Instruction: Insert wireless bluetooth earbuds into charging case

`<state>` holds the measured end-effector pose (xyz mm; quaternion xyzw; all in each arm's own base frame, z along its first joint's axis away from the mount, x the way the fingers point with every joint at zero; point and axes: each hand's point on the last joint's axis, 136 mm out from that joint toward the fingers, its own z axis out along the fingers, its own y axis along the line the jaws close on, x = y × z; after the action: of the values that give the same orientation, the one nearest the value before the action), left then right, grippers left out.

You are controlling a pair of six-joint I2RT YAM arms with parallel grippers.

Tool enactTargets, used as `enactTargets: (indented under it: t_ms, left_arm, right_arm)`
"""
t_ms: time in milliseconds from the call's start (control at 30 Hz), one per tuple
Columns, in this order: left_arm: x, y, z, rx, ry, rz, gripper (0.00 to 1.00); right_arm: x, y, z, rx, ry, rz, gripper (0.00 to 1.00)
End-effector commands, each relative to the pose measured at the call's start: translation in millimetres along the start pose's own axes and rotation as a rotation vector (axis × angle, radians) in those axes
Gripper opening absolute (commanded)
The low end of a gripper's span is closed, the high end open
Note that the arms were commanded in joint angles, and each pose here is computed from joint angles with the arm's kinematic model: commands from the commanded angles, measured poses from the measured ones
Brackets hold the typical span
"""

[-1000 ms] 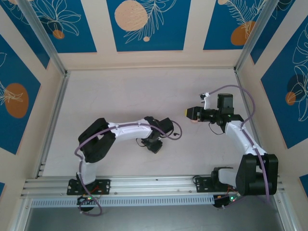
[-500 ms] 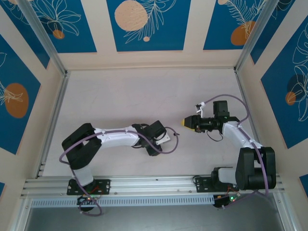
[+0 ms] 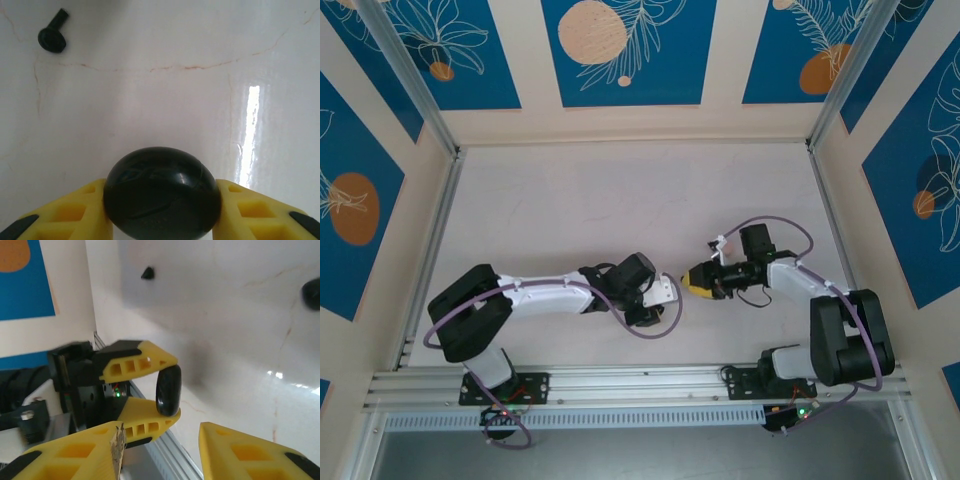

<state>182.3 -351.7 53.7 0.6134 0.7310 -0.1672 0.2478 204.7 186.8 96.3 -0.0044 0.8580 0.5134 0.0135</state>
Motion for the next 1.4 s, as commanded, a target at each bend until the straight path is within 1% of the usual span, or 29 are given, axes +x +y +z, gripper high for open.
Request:
enactTargets:
  t_ms: [0,233,433,1067,1267,1367]
  left_arm:
    - [-10,-4,-6,0.016,-0.045,0.052,0.43]
    - [-12,-3,-5,0.012,-0.047,0.046,0.43]
    - [-17,-4,-7,0.018,-0.067,0.046,0.42]
    - [-29,-4,-15,0.017,-0.114,0.049,0.41]
    - [-33,-2,-18,0.01,-0.13,0.049,0.41]
    - [-35,-1,-19,0.004,-0.134,0.049,0.41]
  right_arm:
    - [13,-1,11,0.0,0.046,0.034,0.42]
    - [28,0,27,0.019,0.099,0.031,0.4]
    - [34,0,36,0.017,0.131,0.037,0.4]
    - [34,5,52,-0.016,0.187,0.027,0.39]
    - [34,8,55,-0.032,0.2,0.019,0.3]
    - [35,11,55,-0.044,0.204,0.013,0.23]
